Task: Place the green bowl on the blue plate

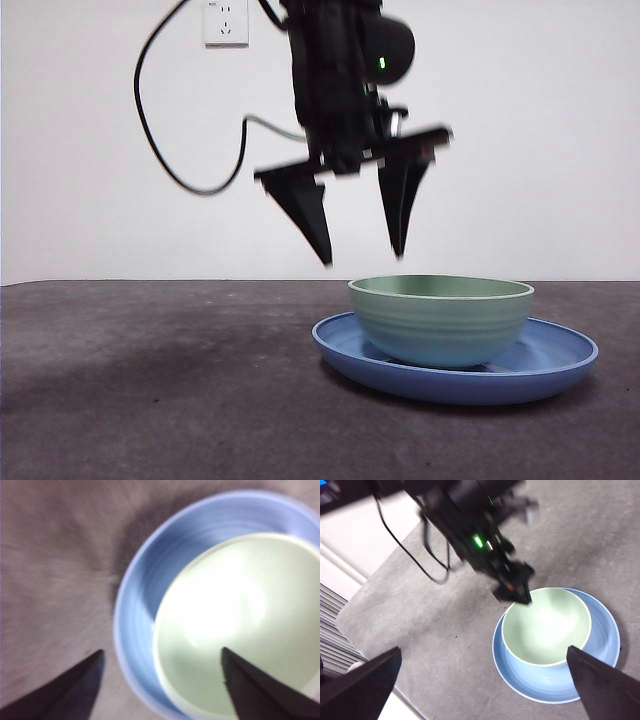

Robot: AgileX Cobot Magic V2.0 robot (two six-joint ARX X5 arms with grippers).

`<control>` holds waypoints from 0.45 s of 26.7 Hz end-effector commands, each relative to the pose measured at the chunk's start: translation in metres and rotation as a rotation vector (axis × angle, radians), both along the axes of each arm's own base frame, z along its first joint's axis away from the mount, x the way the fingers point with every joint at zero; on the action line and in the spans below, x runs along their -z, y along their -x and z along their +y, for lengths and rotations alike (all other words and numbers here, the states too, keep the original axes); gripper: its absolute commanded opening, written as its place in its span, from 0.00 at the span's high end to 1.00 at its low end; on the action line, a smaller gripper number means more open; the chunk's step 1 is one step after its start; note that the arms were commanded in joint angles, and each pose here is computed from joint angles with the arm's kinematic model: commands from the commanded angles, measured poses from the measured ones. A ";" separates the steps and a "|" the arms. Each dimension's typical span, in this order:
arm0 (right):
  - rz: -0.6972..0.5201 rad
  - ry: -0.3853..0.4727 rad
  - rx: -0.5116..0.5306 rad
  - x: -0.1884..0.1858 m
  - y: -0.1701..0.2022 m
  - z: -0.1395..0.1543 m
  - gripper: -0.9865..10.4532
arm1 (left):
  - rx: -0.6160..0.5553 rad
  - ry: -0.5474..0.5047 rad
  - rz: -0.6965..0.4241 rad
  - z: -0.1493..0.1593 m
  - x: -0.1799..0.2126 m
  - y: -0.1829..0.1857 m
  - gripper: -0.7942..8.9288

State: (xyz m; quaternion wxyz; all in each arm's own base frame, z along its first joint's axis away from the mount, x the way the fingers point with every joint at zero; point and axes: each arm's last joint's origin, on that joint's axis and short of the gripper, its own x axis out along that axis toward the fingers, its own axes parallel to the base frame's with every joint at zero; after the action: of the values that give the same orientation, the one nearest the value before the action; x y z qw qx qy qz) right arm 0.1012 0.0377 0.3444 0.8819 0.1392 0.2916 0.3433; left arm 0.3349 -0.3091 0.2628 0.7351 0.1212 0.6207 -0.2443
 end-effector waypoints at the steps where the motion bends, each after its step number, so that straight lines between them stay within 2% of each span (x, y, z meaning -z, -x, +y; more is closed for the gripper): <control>1: -0.022 -0.001 -0.006 -0.005 0.001 0.000 0.38 | 0.064 -0.001 -0.025 0.003 -0.027 0.002 0.46; 3: -0.022 -0.001 -0.005 -0.005 0.001 0.000 0.38 | 0.085 0.045 -0.088 0.011 -0.064 0.012 0.44; 6: -0.022 -0.001 -0.005 -0.005 0.001 0.000 0.38 | 0.115 0.135 -0.202 0.031 -0.121 0.042 0.33; 9: -0.022 -0.001 -0.005 -0.005 0.000 0.000 0.38 | 0.144 0.216 -0.314 0.063 -0.175 0.079 0.31; 12: -0.022 -0.001 -0.005 -0.005 0.000 0.000 0.38 | 0.163 0.254 -0.376 0.088 -0.201 0.106 0.31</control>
State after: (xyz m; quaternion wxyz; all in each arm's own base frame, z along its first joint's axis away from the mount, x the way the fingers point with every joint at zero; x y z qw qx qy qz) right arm 0.1011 0.0377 0.3444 0.8819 0.1390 0.2917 0.3432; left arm 0.2327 -0.2201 0.4656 0.8353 0.1008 0.4143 -0.3471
